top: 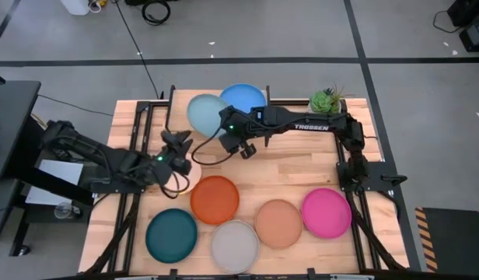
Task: Place and stack plates onto a shelf
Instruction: Put the light green plate on the shelf
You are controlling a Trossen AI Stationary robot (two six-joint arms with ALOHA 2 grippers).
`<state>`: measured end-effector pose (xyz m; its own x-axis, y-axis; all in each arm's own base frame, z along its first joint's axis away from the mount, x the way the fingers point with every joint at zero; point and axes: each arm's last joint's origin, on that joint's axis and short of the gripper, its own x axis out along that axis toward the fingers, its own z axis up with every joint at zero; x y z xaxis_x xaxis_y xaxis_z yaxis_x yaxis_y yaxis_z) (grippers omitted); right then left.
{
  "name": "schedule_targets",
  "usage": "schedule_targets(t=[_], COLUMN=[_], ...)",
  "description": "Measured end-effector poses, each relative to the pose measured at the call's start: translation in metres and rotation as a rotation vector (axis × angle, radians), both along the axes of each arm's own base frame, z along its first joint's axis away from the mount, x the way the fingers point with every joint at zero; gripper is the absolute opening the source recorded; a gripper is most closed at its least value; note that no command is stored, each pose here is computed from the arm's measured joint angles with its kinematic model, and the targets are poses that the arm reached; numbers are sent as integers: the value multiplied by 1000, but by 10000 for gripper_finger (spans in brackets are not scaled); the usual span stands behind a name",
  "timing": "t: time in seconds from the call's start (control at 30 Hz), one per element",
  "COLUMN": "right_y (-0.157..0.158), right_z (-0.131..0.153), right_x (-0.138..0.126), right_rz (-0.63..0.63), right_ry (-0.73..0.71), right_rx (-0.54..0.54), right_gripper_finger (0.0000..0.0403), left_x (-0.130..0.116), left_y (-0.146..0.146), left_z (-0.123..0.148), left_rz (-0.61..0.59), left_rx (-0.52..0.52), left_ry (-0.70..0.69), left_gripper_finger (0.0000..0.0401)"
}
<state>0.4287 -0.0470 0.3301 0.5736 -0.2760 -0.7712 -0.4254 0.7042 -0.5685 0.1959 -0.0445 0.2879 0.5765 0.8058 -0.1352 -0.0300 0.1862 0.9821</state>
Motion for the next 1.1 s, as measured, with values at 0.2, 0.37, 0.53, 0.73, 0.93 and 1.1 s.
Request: schedule_targets(t=[0.2, 0.37, 0.53, 0.73, 0.93, 1.1], right_y=[11, 19, 23, 28, 34, 39], right_z=[-1, -2, -2, -2, -1, 2], right_x=[0, -1, -1, -1, -1, -3], right_rz=[20, 38, 42, 49, 35, 11], right_ry=[16, 26, 34, 37, 27, 12], right_rx=[11, 13, 7, 6, 2, -6], right_gripper_finger=[25, 25, 25, 28, 36, 78], left_x=[7, 9, 9, 9, 9, 9], left_y=[13, 16, 16, 16, 16, 16], left_z=[0, 0, -1, -1, -3, -3], left_rz=[7, -24, -63, -73, -71, -66], left_rx=[58, 95, 117, 148, 147, 132], left_ry=[105, 185, 235, 283, 289, 268], left_gripper_finger=[262, 243, 192, 125, 104, 109])
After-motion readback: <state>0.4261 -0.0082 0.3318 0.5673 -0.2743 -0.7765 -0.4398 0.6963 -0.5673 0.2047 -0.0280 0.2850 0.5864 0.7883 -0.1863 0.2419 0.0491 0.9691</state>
